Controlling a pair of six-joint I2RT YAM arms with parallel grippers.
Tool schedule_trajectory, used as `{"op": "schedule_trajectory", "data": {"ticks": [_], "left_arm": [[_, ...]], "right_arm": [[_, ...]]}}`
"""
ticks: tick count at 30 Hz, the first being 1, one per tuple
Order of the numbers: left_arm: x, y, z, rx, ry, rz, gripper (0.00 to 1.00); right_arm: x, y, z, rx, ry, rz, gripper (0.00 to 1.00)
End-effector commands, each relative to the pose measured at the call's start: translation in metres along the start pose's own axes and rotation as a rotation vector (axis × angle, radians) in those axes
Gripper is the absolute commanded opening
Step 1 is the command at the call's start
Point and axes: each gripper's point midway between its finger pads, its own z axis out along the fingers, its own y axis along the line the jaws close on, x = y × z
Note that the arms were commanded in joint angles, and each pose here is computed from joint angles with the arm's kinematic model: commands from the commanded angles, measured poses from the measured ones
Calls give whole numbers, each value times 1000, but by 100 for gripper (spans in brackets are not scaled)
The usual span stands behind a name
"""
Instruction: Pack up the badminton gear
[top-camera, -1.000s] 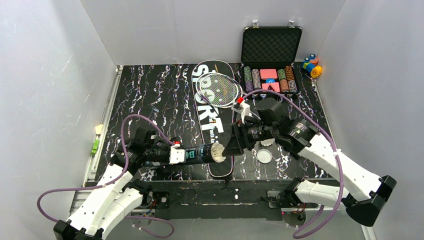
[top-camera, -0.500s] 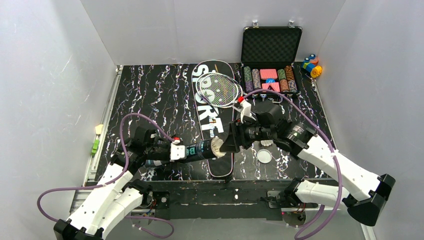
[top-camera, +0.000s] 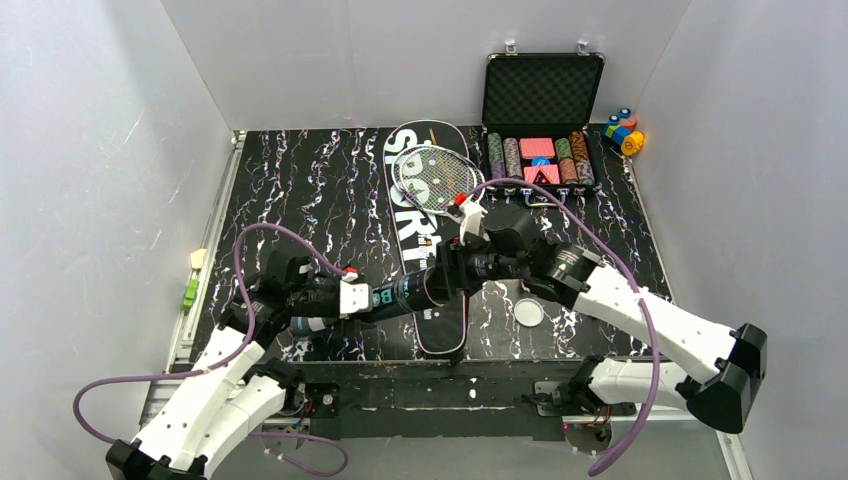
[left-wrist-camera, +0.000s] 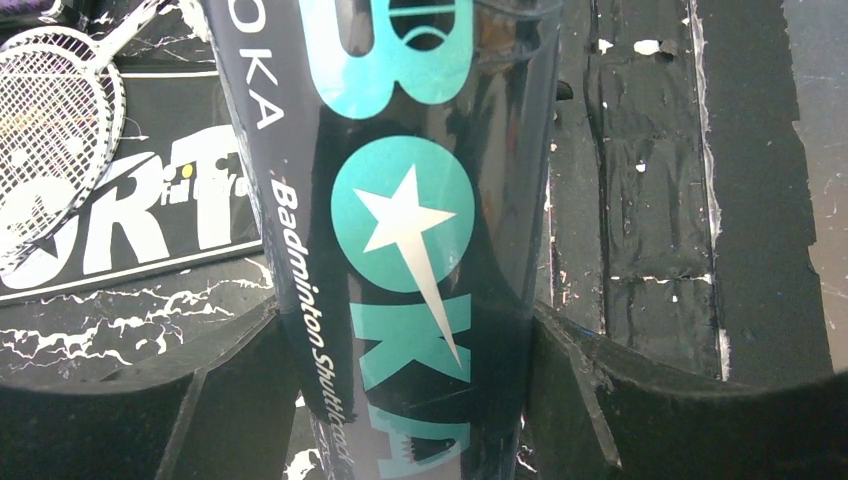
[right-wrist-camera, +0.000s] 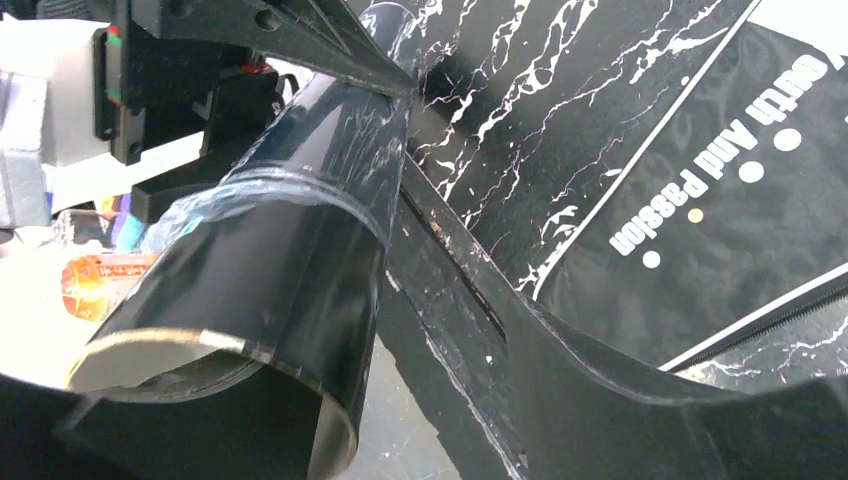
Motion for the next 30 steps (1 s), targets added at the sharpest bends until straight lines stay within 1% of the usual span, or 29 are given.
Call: {"op": "schedule_trajectory", "data": {"ticks": [1, 3, 5, 8, 11, 14, 16, 19, 21, 25, 27, 30], "left_arm": [[-34, 10, -5, -17, -94, 57, 17], [-31, 9, -5, -18, -88, 54, 17], [-28, 9, -4, -23, -80, 55, 17], [-19, 7, -2, -23, -60, 51, 17], [-10, 5, 0, -23, -41, 51, 17], [-5, 5, 1, -23, -28, 49, 16], [-4, 5, 1, -24, -26, 51, 17], [-4, 6, 1, -28, -24, 54, 16], [-4, 6, 1, -29, -24, 55, 17], [-4, 6, 0, -32, -23, 53, 16], [-4, 6, 0, -33, -21, 53, 16], [-4, 4, -1, -29, -19, 49, 17]], "right_arm": [[-15, 5, 16, -4, -55, -12, 71], [-22, 7, 12, 4, -78, -15, 74], [-34, 12, -3, 18, -130, -25, 77], [-49, 16, -33, 64, -208, -27, 83], [-55, 7, -64, 128, -285, 22, 85], [-51, -24, -88, 253, -358, 126, 86], [-42, -44, -99, 300, -385, 202, 86], [-23, -87, -109, 410, -415, 363, 86], [-3, -124, -107, 486, -403, 506, 86], [24, -178, -98, 556, -378, 744, 85], [28, -200, -93, 576, -387, 814, 85], [27, -225, -92, 610, -444, 877, 84]]}}
